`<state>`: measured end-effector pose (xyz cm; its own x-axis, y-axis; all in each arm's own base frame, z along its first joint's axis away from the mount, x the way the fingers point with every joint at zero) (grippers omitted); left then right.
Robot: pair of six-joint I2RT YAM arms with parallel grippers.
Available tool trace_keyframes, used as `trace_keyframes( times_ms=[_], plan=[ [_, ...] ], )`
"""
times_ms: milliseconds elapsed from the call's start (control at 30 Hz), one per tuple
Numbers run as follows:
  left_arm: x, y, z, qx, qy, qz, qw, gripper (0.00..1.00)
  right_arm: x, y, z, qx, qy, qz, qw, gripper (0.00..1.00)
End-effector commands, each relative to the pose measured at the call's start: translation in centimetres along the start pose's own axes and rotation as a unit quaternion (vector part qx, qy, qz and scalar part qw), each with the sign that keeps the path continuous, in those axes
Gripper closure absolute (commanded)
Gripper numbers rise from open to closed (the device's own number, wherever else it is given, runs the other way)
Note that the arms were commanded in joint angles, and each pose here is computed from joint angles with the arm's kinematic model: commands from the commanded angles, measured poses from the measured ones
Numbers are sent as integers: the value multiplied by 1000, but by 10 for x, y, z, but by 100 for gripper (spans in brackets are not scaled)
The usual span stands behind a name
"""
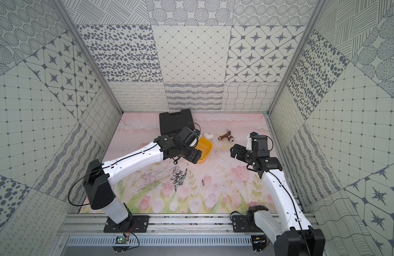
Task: Put the bit on the desktop into the storage box
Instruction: Place the storage box at the center of the board, then pick up the screwdriver bit from the center of the board.
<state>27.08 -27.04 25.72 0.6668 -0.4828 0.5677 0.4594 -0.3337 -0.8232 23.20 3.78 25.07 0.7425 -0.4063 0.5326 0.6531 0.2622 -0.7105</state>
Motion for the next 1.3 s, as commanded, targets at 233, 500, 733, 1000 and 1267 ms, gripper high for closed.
trace_keyframes(
  times_ms=[233, 500, 733, 1000, 1267],
  plan=[
    [-37, -41, 77, 31, -134, -66, 988, 7, -10, -16, 33, -13, -56, 38, 998, 3],
    [-74, -52, 128, 38, -255, -101, 961, 1, -25, -3, 58, -22, -102, 91, 990, 6],
    [-111, -55, 161, 71, -339, -134, 929, 1, -46, 15, 81, -31, -152, 149, 977, 9],
    [-139, -60, 171, 85, -393, -184, 897, 1, -76, 38, 96, -42, -189, 206, 959, 12],
    [-155, -74, 169, 118, -411, -224, 876, 1, -112, 69, 106, -70, -226, 267, 934, 18]
  ],
)
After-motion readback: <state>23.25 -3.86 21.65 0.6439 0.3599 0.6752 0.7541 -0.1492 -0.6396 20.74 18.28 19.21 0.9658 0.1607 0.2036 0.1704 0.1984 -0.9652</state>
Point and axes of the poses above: each gripper's point midway between its finger pads, its own y axis out along the fingers, its own z axis along the line the jaws close on, x = y × z, the point moved 9 cm from there along -y, back along the fingers, and after that the axes turned 5 degrees about y, right-handed, at the moved point
